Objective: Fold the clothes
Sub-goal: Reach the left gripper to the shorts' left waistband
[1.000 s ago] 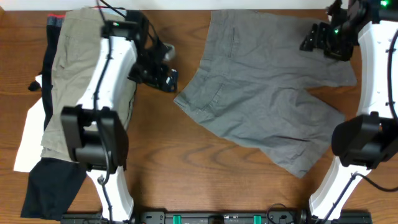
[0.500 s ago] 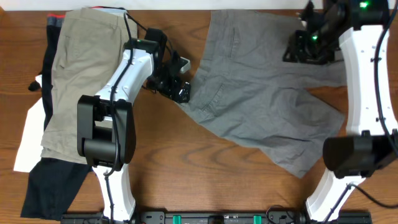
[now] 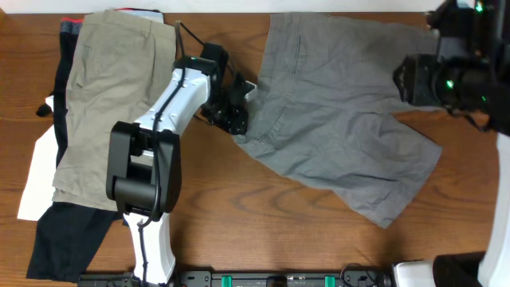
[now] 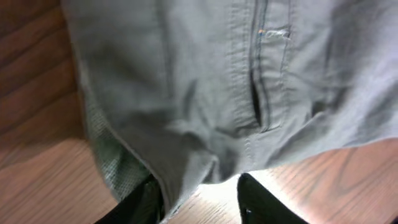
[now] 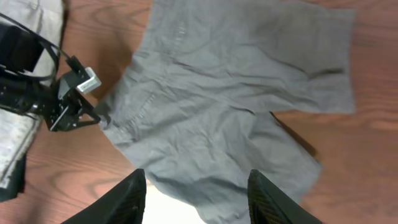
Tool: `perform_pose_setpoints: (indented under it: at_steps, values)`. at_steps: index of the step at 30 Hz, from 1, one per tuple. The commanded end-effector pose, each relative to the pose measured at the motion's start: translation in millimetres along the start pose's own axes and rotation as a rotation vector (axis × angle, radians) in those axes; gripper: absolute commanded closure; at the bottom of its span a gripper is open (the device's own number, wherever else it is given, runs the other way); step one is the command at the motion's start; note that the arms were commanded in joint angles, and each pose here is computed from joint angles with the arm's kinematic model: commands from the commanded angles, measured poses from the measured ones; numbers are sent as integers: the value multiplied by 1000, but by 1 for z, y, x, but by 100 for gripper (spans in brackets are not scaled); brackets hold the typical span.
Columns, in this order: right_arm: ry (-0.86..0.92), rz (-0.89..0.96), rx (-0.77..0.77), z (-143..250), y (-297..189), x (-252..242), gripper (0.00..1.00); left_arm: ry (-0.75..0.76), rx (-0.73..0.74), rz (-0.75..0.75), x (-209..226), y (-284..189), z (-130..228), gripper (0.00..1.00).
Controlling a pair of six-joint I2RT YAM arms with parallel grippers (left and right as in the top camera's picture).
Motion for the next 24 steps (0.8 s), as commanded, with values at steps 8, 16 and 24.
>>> perform_pose_setpoints:
  at_steps: [8,16,24]
  values:
    - [15,89,34,12,-11,-5,49,-84,68,-138,3,9,9,92]
    - [61,87,55,14,-7,-5,51,-473,77,-365,27,2,21,94]
    - [100,73,198,26,34,-7,51,-741,168,-416,55,-16,50,94]
Point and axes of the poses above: each gripper's point midway between its finger pads, its own y axis out along the fingers, its own x axis along the line the jaws close on, z = x × y, the point moved 10 cm from there along -y, back along the fingers, and after that the axes turned 10 degrees about -y, right-handed, at the moved point
